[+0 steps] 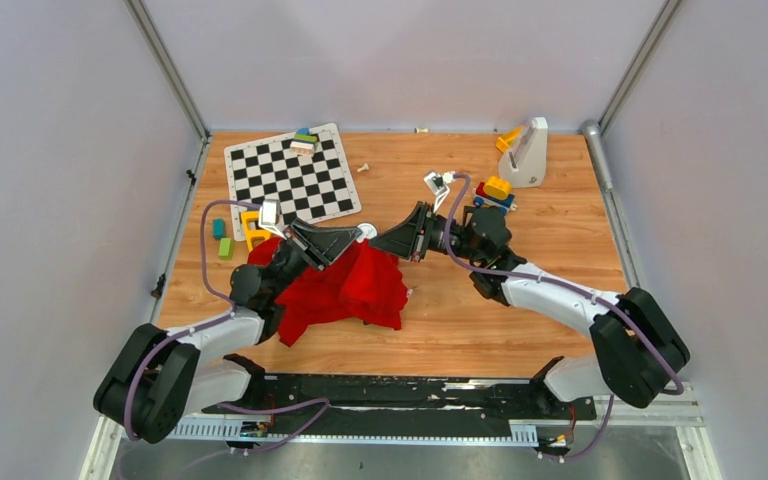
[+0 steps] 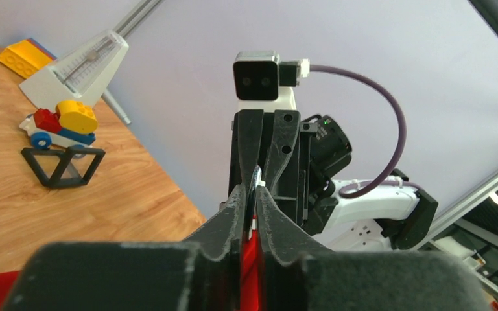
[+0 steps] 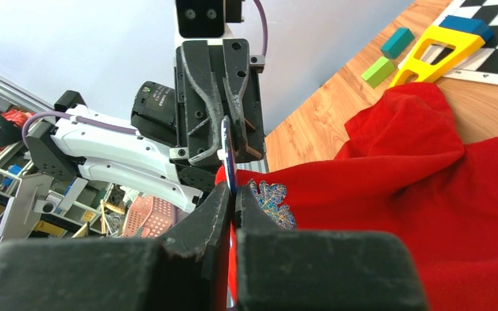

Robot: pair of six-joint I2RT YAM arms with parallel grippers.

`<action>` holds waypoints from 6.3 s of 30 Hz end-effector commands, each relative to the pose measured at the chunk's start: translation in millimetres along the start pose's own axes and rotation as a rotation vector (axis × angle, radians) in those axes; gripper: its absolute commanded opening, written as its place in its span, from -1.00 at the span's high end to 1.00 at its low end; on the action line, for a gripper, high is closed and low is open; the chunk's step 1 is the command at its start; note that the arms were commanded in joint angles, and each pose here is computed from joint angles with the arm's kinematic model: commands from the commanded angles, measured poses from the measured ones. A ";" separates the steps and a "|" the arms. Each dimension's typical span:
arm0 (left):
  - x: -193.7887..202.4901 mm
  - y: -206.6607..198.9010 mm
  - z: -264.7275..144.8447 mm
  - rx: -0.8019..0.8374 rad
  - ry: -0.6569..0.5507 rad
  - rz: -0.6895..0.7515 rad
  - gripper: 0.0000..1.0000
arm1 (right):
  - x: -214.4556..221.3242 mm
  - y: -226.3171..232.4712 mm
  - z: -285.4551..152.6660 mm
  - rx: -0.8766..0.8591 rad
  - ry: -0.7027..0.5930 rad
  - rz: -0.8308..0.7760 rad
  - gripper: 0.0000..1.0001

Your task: Remove the brooch from the garment

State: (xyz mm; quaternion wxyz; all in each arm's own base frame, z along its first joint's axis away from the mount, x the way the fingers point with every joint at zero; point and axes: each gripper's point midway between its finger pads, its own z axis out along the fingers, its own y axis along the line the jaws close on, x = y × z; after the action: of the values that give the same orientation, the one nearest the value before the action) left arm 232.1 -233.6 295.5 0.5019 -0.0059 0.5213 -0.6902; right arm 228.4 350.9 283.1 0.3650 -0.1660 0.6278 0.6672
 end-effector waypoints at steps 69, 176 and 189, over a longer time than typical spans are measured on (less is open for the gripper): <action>5.7 -8.4 -19.5 -0.068 0.389 0.164 1.00 | 5.1 9.7 0.0 -0.023 0.303 0.069 -0.03; 43.2 -35.3 -36.3 0.084 0.470 0.287 1.00 | 28.8 -59.2 38.7 0.302 0.301 0.285 0.87; 46.1 -50.5 -37.3 0.153 0.455 0.289 1.00 | 31.9 -55.7 35.1 0.255 0.326 0.268 0.87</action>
State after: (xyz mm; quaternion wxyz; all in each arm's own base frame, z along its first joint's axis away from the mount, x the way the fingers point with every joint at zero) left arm 217.5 -218.4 243.6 0.4855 0.1284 0.6591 -0.5598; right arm 222.8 377.0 230.0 0.1177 -0.1567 0.7722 0.6044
